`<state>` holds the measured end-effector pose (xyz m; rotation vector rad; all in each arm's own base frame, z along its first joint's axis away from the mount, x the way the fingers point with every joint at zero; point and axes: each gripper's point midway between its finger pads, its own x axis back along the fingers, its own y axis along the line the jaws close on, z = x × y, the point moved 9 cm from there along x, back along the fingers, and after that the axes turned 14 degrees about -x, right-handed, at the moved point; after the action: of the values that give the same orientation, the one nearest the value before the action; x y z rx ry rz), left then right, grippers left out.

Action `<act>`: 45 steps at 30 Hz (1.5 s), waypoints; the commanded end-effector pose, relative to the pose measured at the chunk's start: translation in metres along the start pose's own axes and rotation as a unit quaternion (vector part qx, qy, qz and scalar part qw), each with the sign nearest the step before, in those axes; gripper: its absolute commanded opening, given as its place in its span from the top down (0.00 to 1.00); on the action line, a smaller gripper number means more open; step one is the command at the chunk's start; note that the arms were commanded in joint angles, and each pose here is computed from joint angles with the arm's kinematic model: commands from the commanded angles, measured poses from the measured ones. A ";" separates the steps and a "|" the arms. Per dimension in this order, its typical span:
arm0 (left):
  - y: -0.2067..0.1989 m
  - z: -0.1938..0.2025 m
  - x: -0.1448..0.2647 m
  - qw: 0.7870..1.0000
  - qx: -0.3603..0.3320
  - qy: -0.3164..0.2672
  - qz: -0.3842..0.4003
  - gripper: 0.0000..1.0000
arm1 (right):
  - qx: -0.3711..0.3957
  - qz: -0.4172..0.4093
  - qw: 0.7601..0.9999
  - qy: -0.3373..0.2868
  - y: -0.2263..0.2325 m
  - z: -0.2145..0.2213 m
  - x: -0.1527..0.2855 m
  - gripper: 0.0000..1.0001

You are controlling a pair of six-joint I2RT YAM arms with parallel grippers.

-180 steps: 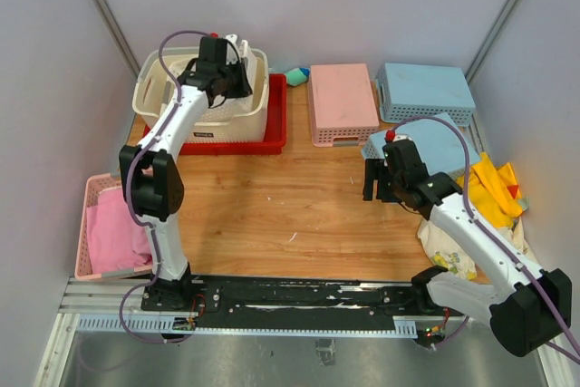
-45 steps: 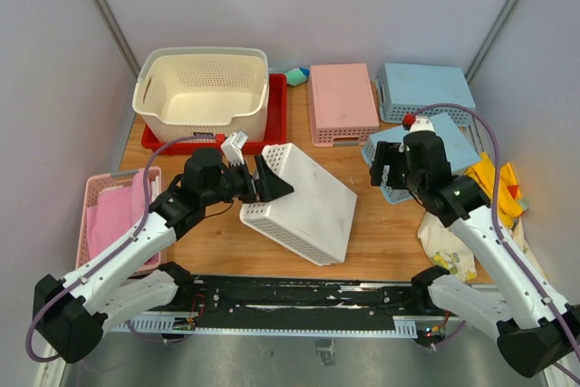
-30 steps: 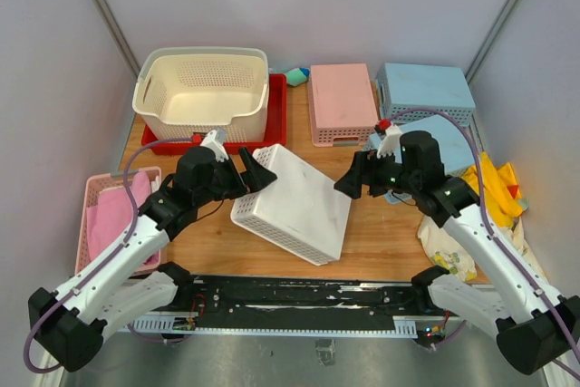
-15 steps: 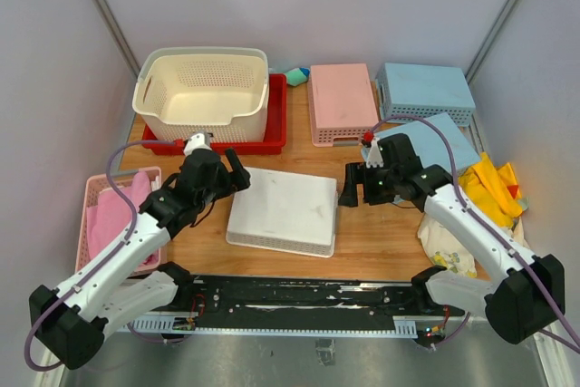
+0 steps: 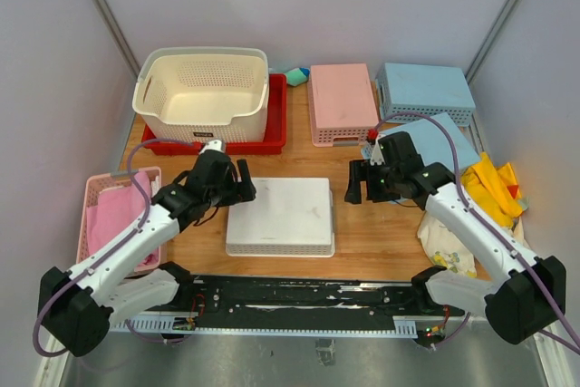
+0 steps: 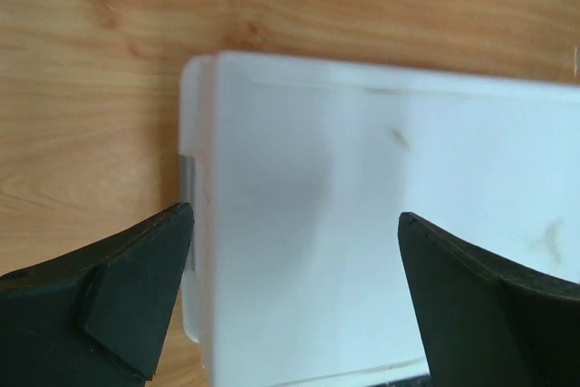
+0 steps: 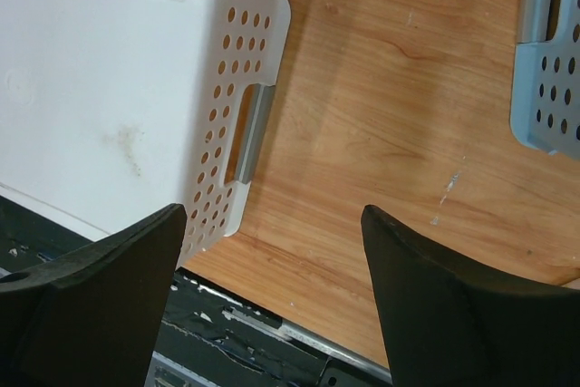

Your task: Turn the large container upside down

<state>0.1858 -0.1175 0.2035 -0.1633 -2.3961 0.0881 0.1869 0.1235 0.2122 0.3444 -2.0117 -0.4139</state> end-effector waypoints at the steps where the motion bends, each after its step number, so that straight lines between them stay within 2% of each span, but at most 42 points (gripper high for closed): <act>1: -0.022 0.027 -0.007 0.988 0.020 0.054 0.142 0.01 | -0.001 0.016 1.000 -0.012 0.000 0.001 0.007 0.19; 5: -0.043 0.039 -0.005 0.962 0.026 0.070 0.264 0.01 | -0.017 0.034 0.999 0.000 -0.006 0.007 0.001 0.18; 13: -0.063 0.038 -0.008 0.955 -0.018 0.076 0.285 0.01 | -0.042 0.070 0.996 0.033 -0.022 0.021 -0.014 0.18; 15: -0.065 0.035 -0.009 0.955 -0.020 0.073 0.288 0.01 | -0.052 0.046 0.996 0.056 -0.020 0.028 -0.020 0.18; 19: -0.071 0.033 -0.015 0.950 -0.025 0.077 0.301 0.01 | -0.089 -0.069 0.987 0.111 -0.006 0.044 -0.032 0.18; 22: -0.076 0.032 -0.020 0.946 -0.031 0.082 0.312 0.01 | -0.108 -0.083 0.984 0.118 -0.007 0.053 -0.034 0.20; 31: -0.101 0.032 -0.033 0.931 -0.054 0.098 0.348 0.01 | -0.121 -0.033 0.988 0.086 -0.020 0.072 -0.001 0.21; 38: -0.141 0.036 -0.034 0.912 -0.074 0.115 0.388 0.01 | -0.136 0.094 0.985 0.046 -0.043 0.078 0.014 0.21; 41: -0.151 0.037 -0.035 0.905 -0.071 0.118 0.402 0.01 | -0.146 0.146 0.978 0.039 -0.051 0.079 0.020 0.22; 45: -0.165 0.038 -0.031 0.894 -0.069 0.120 0.425 0.01 | -0.147 0.209 0.967 -0.003 -0.059 0.071 0.028 0.21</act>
<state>0.1804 -0.2587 0.1564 -1.0260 -2.0050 0.1959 0.1082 0.0799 0.1687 -0.0902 -1.8322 -0.4770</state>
